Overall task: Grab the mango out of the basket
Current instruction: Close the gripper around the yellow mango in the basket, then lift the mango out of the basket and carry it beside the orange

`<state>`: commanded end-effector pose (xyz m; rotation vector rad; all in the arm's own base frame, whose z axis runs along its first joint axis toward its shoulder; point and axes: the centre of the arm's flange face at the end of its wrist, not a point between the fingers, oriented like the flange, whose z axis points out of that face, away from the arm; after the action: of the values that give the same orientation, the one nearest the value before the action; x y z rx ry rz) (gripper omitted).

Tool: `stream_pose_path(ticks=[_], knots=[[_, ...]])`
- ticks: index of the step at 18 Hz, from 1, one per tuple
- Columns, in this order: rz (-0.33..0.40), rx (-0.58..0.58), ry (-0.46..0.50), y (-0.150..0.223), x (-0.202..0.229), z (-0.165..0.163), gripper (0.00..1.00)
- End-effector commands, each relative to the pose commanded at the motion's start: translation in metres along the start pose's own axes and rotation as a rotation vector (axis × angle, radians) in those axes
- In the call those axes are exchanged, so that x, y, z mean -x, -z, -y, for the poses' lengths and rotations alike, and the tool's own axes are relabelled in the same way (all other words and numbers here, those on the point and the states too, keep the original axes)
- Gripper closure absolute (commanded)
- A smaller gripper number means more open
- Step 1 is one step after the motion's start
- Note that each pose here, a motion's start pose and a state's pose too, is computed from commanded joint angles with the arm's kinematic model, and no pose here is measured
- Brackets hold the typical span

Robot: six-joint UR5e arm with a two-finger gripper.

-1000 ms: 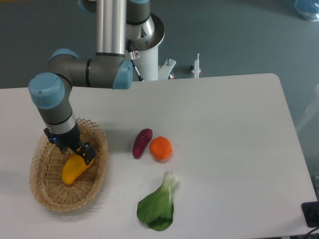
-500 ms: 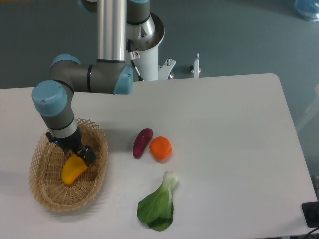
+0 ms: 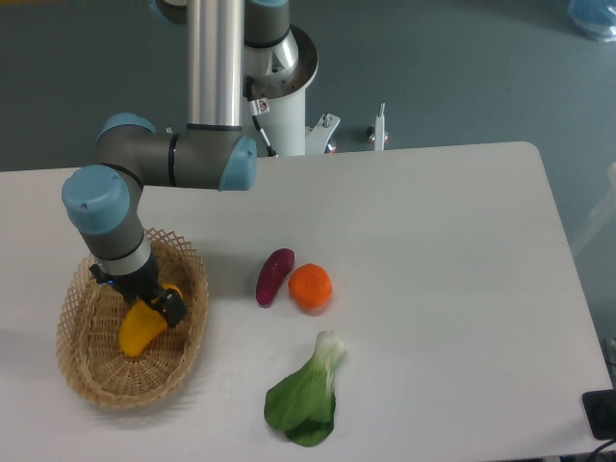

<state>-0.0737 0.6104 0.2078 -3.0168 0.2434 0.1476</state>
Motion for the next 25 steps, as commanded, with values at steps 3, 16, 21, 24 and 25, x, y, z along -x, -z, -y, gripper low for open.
stream_pose_path(ticks=[3, 16, 21, 24, 25], knots=[[-0.001, 0.001, 0.0, -0.001, 0.0, -0.001, 0.12], [0.011, -0.025, -0.005, 0.015, 0.002, 0.002, 0.45], [0.068, -0.122, 0.053, 0.079, 0.044, 0.004, 0.45], [0.114, -0.154, 0.085, 0.111, 0.092, -0.015, 0.45], [0.13, -0.151, 0.077, 0.115, 0.112, -0.026, 0.45]])
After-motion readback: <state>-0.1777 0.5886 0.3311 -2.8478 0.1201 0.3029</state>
